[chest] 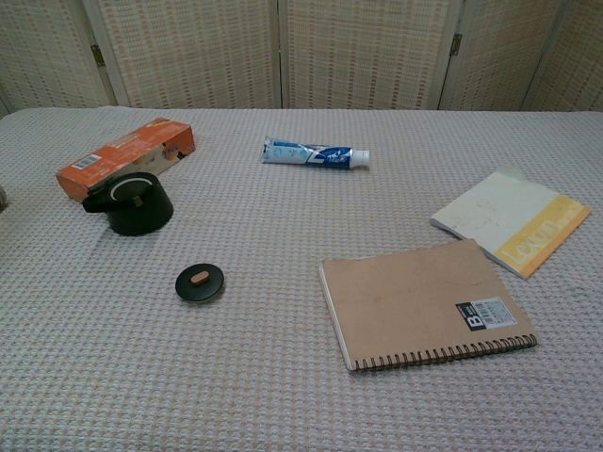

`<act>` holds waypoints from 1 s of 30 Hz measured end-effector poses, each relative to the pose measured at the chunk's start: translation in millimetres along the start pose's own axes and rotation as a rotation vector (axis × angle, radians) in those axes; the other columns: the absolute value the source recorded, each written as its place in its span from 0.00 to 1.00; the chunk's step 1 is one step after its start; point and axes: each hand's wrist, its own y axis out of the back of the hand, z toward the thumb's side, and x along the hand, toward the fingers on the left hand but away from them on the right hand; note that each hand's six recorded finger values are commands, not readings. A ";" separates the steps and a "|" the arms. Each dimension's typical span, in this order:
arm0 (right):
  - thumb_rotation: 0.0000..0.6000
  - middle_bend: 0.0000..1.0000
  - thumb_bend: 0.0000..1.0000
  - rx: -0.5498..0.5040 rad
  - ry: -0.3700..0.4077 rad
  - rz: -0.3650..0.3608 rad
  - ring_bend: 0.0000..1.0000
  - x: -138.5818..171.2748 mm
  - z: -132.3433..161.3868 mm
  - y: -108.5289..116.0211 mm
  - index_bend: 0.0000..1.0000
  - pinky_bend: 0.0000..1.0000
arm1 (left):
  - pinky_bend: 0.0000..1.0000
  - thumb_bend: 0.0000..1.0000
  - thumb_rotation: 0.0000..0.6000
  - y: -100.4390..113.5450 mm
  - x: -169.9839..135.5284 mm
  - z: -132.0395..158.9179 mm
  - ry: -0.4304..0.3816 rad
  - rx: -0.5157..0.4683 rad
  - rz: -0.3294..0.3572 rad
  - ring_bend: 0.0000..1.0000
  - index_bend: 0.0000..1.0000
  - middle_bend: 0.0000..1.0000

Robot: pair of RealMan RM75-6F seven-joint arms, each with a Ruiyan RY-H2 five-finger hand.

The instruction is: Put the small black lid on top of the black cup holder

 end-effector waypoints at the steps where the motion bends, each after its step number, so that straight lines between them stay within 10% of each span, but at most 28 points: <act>1: 1.00 0.09 0.37 0.002 0.001 0.000 0.13 -0.2 -0.1 0.5 0.01 0.00 | 0.17 0.23 1.00 0.6 1.3 1.5 -0.009 0.001 0.004 0.24 0.16 0.19; 11: 1.00 0.09 0.37 0.012 0.031 0.004 0.13 -6.7 4.9 4.6 0.01 0.00 | 0.50 0.22 1.00 4.4 30.0 27.3 -0.171 0.020 0.024 0.53 0.29 0.51; 30: 1.00 0.09 0.37 0.016 0.045 -0.018 0.15 -4.1 6.4 14.6 0.03 0.00 | 0.64 0.17 1.00 -24.7 76.1 102.6 -0.452 0.064 -0.136 0.66 0.23 0.19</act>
